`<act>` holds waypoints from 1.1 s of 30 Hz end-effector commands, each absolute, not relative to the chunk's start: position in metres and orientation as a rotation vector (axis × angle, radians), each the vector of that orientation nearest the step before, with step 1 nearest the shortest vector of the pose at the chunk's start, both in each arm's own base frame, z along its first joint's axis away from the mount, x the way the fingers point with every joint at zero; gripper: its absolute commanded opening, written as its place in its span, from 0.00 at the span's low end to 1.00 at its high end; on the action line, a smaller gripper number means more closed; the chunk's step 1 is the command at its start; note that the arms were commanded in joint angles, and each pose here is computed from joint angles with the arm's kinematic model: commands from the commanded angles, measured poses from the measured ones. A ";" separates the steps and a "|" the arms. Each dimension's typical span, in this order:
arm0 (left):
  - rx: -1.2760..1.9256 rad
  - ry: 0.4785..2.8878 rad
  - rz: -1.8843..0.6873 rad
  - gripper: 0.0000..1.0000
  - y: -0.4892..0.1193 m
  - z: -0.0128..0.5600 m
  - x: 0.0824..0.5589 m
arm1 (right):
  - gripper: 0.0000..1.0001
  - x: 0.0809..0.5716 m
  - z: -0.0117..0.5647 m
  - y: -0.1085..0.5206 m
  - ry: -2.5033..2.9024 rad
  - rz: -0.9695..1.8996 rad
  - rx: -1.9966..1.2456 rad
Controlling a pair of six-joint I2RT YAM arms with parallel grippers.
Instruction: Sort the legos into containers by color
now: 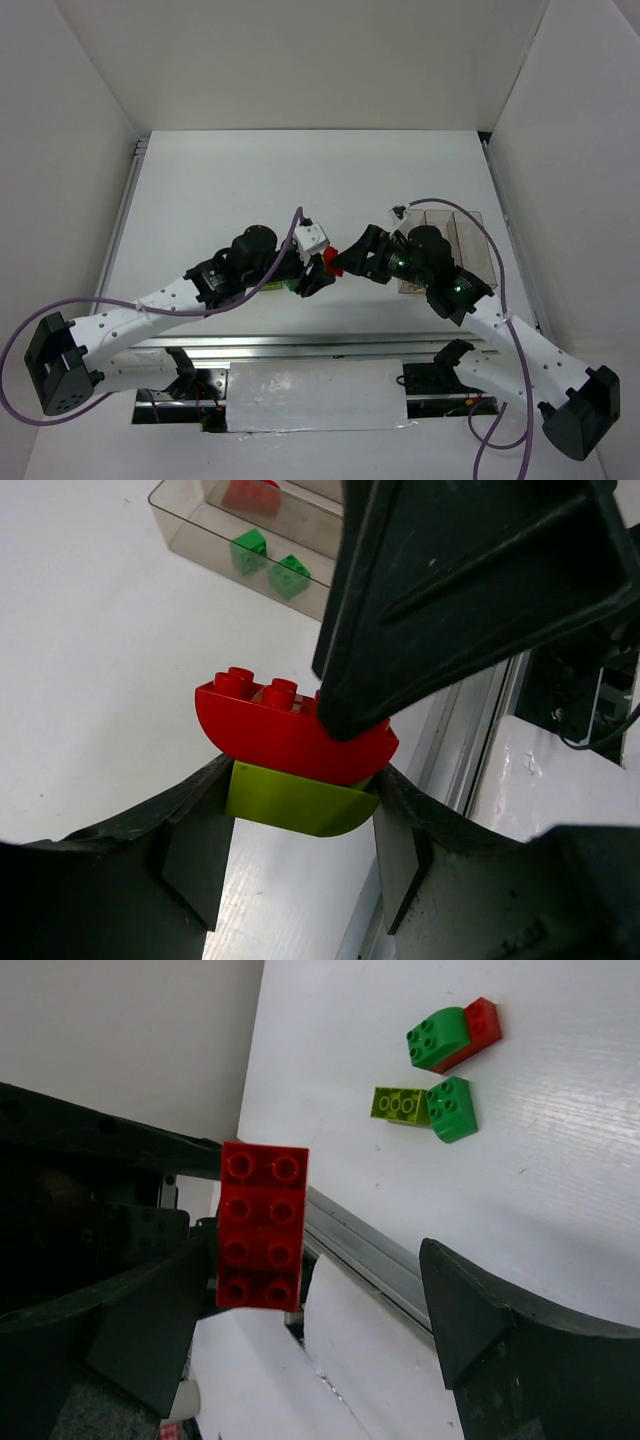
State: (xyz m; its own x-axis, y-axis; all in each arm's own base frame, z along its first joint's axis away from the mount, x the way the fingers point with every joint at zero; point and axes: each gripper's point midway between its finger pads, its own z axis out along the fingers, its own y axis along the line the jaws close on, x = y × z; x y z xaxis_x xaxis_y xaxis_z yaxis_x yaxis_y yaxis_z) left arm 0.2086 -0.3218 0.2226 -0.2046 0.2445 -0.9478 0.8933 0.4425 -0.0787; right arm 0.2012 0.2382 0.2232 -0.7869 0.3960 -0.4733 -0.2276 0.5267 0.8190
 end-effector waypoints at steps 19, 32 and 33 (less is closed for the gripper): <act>1.002 1.681 -0.777 0.00 -0.315 0.223 0.202 | 0.00 0.222 0.258 0.235 2.010 1.146 0.152; 0.852 1.714 -0.746 0.00 -0.308 0.232 0.214 | 0.00 0.291 0.191 0.069 2.052 0.480 0.575; 0.817 1.723 -0.747 0.00 -0.306 0.235 0.216 | 0.00 0.297 0.183 0.051 2.059 0.393 0.635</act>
